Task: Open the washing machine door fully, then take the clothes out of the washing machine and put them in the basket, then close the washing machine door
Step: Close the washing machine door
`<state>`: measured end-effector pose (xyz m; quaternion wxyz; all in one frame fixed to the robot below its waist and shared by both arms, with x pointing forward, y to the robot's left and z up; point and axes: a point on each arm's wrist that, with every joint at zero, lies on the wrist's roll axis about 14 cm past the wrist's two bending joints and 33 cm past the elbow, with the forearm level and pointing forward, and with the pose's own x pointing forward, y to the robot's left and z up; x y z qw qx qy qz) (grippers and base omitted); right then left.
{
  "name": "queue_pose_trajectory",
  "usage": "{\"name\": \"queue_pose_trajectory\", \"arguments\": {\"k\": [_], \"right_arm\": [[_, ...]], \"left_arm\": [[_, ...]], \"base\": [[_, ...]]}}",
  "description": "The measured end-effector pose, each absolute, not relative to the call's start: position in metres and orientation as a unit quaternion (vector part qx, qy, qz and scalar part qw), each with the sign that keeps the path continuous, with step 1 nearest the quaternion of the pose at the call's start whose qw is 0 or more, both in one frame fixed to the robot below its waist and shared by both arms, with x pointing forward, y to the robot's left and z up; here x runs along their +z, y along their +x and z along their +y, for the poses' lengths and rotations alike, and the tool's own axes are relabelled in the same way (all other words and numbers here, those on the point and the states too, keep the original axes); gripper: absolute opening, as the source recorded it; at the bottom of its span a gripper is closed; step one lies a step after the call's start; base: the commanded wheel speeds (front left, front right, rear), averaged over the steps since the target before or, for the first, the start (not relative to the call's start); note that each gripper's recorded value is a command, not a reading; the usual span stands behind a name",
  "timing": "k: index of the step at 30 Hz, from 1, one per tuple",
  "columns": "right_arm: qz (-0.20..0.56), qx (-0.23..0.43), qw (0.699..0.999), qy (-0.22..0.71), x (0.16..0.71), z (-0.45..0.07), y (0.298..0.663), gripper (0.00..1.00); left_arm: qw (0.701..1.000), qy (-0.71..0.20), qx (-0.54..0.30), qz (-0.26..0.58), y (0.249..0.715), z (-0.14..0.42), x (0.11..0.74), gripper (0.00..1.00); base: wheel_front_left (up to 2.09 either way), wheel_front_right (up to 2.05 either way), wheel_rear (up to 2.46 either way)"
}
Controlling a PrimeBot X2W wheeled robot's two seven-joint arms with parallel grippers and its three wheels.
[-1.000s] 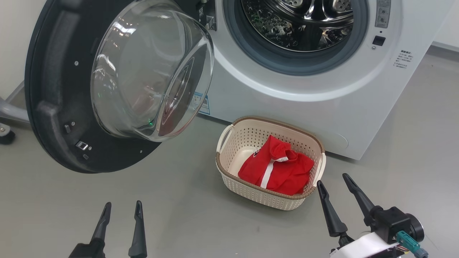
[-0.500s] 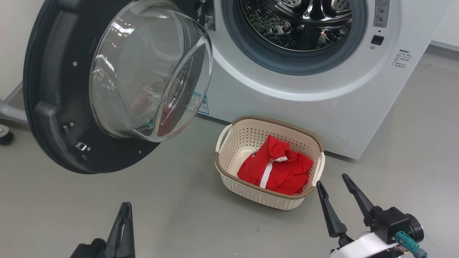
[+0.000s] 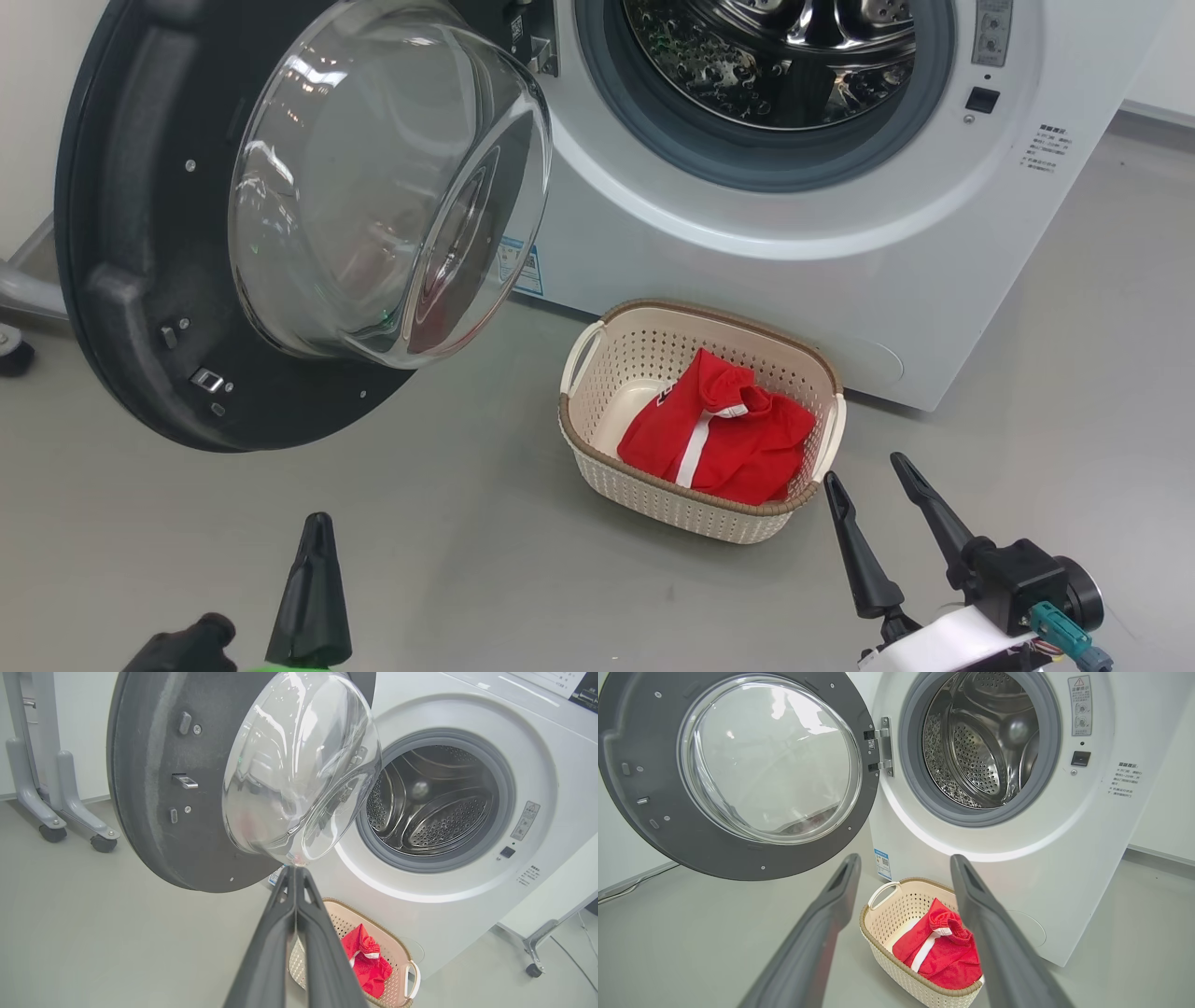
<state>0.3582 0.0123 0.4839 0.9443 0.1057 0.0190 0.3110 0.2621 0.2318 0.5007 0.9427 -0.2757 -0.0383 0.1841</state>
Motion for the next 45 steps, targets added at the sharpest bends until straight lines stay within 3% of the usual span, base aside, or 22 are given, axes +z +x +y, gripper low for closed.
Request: {"name": "queue_pose_trajectory", "arguments": {"k": [4, 8, 13, 16, 29, 37, 45], "right_arm": [[0.019, 0.311, 0.944, 0.105, 0.484, 0.012, 0.358, 1.00], [0.019, 0.312, 0.944, 0.105, 0.484, 0.012, 0.359, 1.00], [0.018, 0.313, 0.944, 0.102, 0.484, 0.013, 0.359, 1.00], [0.019, 0.313, 0.944, 0.102, 0.483, 0.013, 0.359, 1.00], [0.021, 0.312, 0.944, 0.104, 0.481, 0.012, 0.360, 1.00], [0.024, 0.311, 0.945, 0.102, 0.478, 0.009, 0.363, 1.00], [0.026, 0.314, 0.944, 0.095, 0.474, 0.006, 0.365, 1.00]], "left_arm": [[0.904, -0.390, 0.158, -0.080, 0.266, 0.228, 0.520, 0.00], [0.844, -0.503, 0.131, -0.134, 0.268, 0.230, 0.543, 0.00], [0.772, -0.592, 0.117, -0.199, 0.262, 0.248, 0.568, 0.00], [0.745, -0.612, 0.124, -0.233, 0.256, 0.269, 0.575, 0.00], [0.752, -0.532, 0.205, -0.331, 0.218, 0.373, 0.602, 0.00], [0.744, -0.551, 0.222, -0.307, 0.223, 0.412, 0.598, 0.00], [0.736, -0.591, 0.246, -0.223, 0.240, 0.439, 0.573, 0.00]], "base": [[0.00, 0.00, 0.00], [0.00, 0.00, 0.00], [0.00, 0.00, 0.00], [0.00, 0.00, 0.00], [0.00, 0.00, 0.00], [0.00, 0.00, 0.00], [0.00, 0.00, 0.00]]}}
